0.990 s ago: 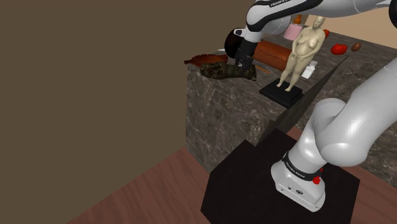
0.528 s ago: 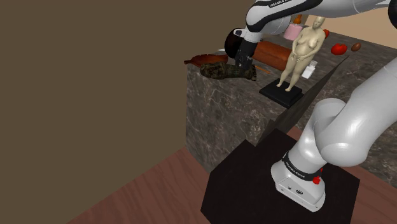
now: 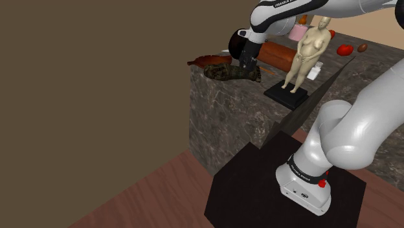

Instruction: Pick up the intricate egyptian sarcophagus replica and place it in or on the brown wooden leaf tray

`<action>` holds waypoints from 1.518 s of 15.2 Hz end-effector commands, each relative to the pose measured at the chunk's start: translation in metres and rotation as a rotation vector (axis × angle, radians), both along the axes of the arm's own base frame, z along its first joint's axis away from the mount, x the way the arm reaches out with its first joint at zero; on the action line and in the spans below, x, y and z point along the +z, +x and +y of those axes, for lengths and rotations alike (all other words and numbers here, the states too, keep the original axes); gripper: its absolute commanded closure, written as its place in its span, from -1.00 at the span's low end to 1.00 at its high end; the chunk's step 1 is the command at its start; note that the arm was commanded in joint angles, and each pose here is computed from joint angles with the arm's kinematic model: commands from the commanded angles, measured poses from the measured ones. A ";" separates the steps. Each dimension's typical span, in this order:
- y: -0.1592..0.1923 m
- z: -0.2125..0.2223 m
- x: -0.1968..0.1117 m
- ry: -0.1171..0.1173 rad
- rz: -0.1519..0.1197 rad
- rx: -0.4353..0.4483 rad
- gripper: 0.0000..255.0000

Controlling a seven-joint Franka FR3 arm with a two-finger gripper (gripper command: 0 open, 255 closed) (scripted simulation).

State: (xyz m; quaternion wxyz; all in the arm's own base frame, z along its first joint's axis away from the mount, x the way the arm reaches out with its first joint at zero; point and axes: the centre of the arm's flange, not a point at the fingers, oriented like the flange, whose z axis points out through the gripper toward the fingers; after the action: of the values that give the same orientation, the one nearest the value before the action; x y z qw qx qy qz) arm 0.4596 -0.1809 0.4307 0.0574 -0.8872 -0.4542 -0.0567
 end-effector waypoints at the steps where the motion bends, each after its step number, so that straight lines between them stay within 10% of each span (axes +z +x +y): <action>1: 0.000 0.000 0.000 0.000 0.000 0.000 1.00; 23: 0.026 -0.003 0.102 0.000 0.000 0.000 1.00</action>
State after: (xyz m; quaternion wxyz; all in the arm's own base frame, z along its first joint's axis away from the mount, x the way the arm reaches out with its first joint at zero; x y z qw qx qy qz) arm 0.4756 -0.1821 0.5302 0.0573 -0.8874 -0.4539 -0.0565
